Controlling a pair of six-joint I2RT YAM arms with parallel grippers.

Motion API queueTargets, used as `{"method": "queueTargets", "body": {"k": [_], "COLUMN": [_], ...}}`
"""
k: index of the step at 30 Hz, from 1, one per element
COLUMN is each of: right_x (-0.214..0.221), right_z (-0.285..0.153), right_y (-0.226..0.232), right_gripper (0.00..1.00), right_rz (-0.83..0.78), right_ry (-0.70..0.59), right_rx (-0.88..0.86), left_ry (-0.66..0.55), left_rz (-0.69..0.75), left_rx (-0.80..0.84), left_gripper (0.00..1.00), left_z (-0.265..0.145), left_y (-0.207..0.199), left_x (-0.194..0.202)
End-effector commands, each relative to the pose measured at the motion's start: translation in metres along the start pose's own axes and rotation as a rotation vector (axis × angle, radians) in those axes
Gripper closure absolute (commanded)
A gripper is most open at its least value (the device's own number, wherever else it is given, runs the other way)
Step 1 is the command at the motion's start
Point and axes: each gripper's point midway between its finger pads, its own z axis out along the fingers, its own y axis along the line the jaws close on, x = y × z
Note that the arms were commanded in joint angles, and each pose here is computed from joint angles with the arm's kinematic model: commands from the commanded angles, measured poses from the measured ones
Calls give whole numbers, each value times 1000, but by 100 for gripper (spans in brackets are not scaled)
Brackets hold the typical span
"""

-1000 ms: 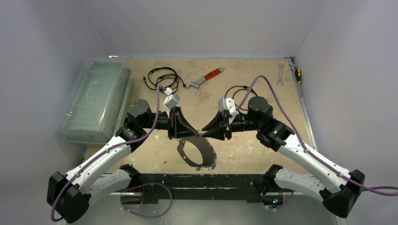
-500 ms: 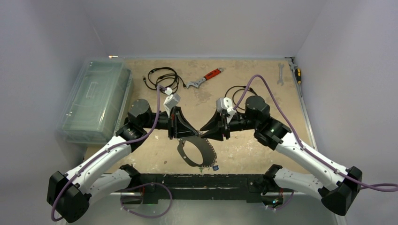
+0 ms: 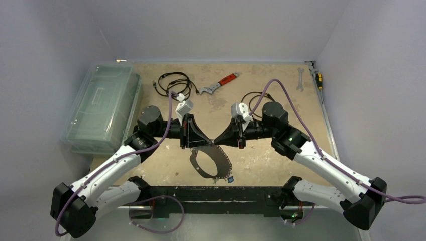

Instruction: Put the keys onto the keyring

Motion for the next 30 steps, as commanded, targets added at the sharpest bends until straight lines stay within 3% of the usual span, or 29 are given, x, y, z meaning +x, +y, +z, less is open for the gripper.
{"method": "queueTargets", "body": {"k": [1,16,30], "right_x": [-12,-15,-18], "right_z": [2,-1,-10], "right_y": [-1,-5,-33], "right_gripper": [100,100,99], "right_rz": [-22,0,-40], "right_ry": [-23,41,25], "right_rx": [-1,28,213], "left_ry": [-19,87,81], "left_rz": [53,82,-67], "left_rx": [5,-113,-116], "left_gripper": [100,100,100], "left_z": [2,-1,0], "left_y": [-3,29,33], "left_x": [-13,10,27]}}
